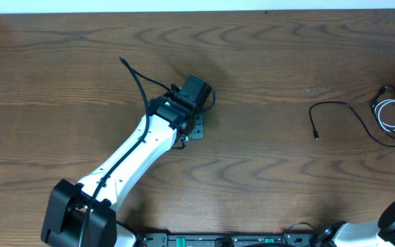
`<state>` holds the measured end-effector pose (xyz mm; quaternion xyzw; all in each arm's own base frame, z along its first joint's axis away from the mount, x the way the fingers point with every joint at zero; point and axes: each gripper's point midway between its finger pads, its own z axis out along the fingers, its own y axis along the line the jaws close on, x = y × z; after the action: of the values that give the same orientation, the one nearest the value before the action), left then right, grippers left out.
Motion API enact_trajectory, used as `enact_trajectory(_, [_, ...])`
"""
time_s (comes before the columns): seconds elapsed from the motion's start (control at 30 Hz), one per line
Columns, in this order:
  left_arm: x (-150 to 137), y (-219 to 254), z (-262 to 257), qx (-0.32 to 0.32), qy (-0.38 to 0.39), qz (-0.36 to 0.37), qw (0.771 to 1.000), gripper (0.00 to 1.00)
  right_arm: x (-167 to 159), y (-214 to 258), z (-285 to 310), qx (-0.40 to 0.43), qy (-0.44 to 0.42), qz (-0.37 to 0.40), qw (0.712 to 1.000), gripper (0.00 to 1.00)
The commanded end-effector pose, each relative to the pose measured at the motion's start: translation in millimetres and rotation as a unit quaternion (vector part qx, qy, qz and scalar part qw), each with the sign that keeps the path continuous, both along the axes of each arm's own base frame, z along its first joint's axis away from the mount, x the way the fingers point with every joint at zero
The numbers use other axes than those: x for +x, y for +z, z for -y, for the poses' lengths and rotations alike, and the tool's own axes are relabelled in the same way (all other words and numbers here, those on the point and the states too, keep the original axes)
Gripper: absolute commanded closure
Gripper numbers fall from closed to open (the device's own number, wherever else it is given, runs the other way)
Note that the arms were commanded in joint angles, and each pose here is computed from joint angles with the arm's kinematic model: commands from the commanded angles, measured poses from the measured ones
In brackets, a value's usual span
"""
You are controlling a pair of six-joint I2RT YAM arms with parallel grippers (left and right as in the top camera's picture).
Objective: Untangle cables
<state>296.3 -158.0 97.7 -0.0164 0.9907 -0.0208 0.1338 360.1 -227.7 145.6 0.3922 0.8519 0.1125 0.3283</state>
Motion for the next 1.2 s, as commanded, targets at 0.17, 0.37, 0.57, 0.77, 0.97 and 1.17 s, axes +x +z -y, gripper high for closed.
enact_trajectory(0.17, [1.0, 3.1, -1.5, -0.001, 0.001, 0.004, 1.0, 0.56, -48.8, 4.3, 23.2, -0.06, -0.11, -0.095, 0.988, 0.25])
enact_trajectory(0.37, [1.0, 3.1, -1.4, -0.001, 0.001, 0.004, 1.0, 0.56, -60.9, -5.4, 23.6, -0.062, -0.119, -0.13, 0.982, 0.23])
enact_trajectory(0.57, [0.9, 3.0, -1.4, -0.001, 0.001, 0.003, 1.0, 0.56, -67.2, -40.5, 19.0, -0.038, -0.114, -0.167, 0.979, 0.24])
enact_trajectory(0.77, [0.8, 3.0, -1.4, -0.001, 0.001, 0.003, 1.0, 0.56, -69.7, -74.7, 14.7, -0.018, -0.107, -0.189, 0.976, 0.25])
enact_trajectory(0.97, [0.9, 3.0, -1.3, -0.001, 0.001, 0.003, 1.0, 0.55, -36.3, -66.0, -4.1, 0.033, -0.053, -0.108, 0.992, 0.69])
enact_trajectory(1.17, [1.0, 3.0, -1.5, -0.001, 0.001, 0.003, 1.0, 0.56, 0.1, -7.8, -24.4, 0.053, 0.025, 0.016, 0.998, 0.95])
